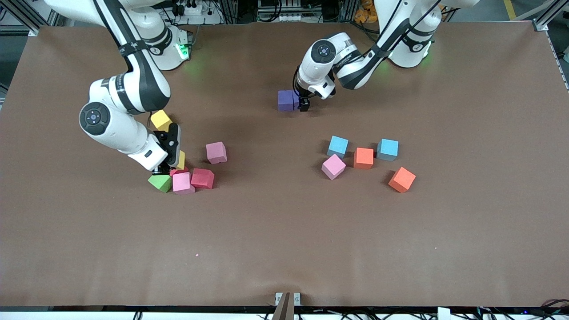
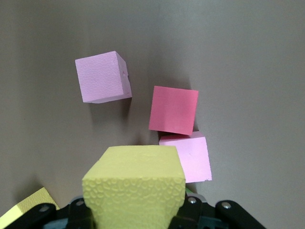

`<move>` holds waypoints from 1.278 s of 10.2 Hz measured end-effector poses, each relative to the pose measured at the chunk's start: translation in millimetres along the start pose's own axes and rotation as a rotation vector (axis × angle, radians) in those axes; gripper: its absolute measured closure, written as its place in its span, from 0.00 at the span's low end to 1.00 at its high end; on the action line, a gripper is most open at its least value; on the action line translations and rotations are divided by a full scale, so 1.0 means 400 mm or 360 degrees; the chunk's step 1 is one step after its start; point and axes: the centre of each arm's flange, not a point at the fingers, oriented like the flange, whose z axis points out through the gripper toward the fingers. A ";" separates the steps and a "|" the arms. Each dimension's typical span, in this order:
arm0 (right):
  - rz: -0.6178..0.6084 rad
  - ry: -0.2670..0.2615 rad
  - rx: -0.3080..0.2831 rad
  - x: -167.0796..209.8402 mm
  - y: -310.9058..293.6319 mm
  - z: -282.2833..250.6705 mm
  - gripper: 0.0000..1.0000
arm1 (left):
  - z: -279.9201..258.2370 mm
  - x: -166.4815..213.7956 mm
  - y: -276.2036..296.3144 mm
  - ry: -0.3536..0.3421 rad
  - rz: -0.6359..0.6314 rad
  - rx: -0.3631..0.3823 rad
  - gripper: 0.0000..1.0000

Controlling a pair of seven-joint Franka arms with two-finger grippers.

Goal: Form number 2 with 11 blocks
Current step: 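Place the purple cube beside the other purple cube with the left gripper, then grasp the cyan cube with the left gripper while the right gripper carries yellow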

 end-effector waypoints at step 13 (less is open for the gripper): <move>-0.0045 -0.0074 0.0108 0.416 -0.212 0.100 0.44 | -0.467 0.013 0.268 0.0143 0.0586 -0.0238 0.00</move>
